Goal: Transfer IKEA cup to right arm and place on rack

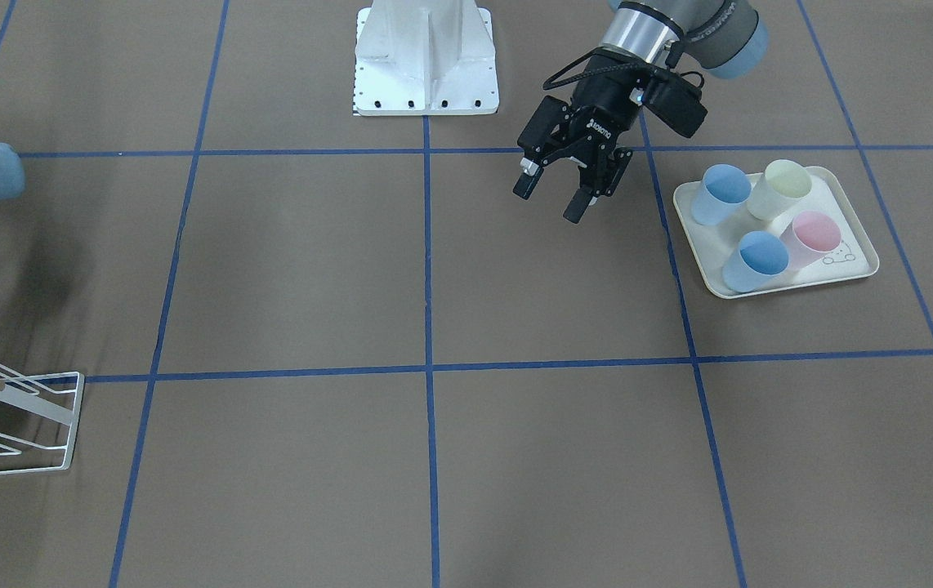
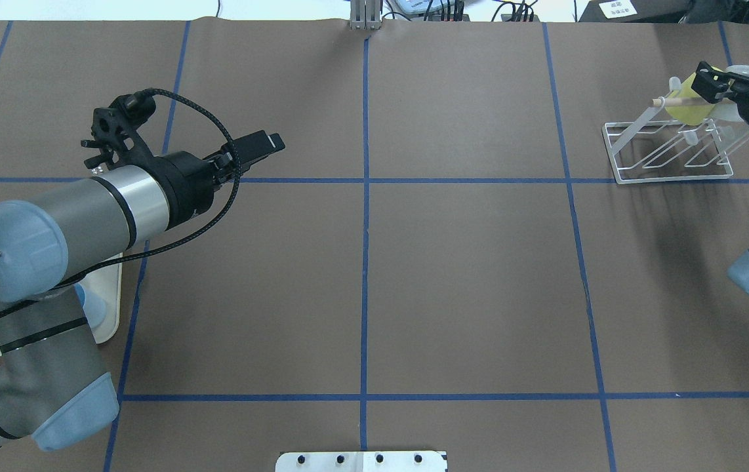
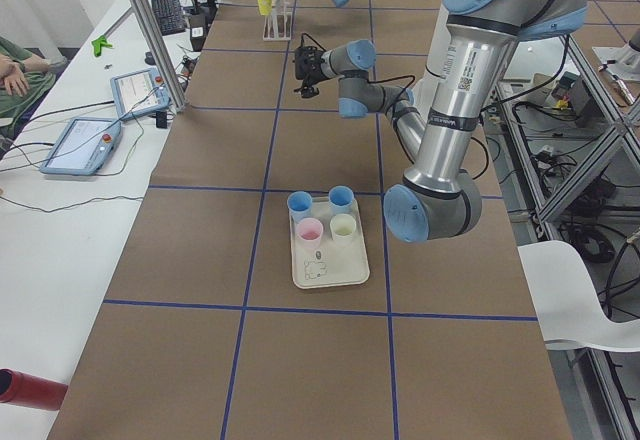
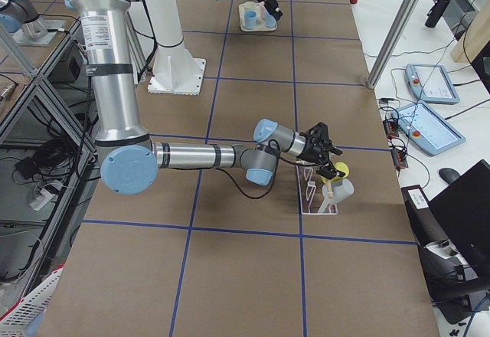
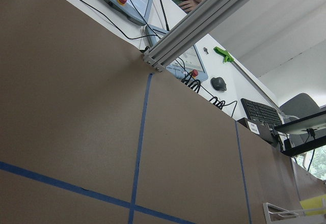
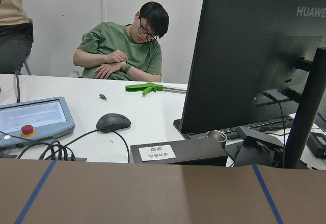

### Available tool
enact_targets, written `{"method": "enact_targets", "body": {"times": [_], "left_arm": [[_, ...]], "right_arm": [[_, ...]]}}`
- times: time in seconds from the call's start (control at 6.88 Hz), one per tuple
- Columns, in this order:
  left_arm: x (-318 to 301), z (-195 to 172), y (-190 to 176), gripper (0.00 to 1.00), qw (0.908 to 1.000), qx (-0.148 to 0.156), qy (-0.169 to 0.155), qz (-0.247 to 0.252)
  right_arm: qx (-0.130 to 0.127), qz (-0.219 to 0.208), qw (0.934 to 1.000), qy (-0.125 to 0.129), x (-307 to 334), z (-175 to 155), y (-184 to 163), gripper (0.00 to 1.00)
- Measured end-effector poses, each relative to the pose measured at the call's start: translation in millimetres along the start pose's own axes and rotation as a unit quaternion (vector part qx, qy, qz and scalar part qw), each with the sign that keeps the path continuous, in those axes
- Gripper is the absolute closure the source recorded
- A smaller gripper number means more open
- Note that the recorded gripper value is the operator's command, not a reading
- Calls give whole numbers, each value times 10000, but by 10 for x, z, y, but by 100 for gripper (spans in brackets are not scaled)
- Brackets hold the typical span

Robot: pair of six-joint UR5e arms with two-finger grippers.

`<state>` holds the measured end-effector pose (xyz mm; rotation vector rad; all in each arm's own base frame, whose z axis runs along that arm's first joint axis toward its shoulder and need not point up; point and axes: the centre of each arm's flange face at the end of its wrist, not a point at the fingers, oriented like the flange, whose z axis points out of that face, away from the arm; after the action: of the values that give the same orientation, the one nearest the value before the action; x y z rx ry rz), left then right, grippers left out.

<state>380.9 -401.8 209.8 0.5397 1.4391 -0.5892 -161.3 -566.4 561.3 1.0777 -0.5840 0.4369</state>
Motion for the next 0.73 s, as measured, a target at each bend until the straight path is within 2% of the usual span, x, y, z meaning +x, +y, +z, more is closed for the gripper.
{"method": "enact_targets", "body": {"times": [0.44, 0.73], "left_arm": [[-9, -37, -37, 0, 10000, -10, -1, 5], [-241, -84, -213, 0, 9995, -208, -243, 47]], "right_arm": [[0, 198, 9990, -389, 114, -131, -647, 0], [-39, 349, 9982, -488, -245, -384, -1176, 0]]}}
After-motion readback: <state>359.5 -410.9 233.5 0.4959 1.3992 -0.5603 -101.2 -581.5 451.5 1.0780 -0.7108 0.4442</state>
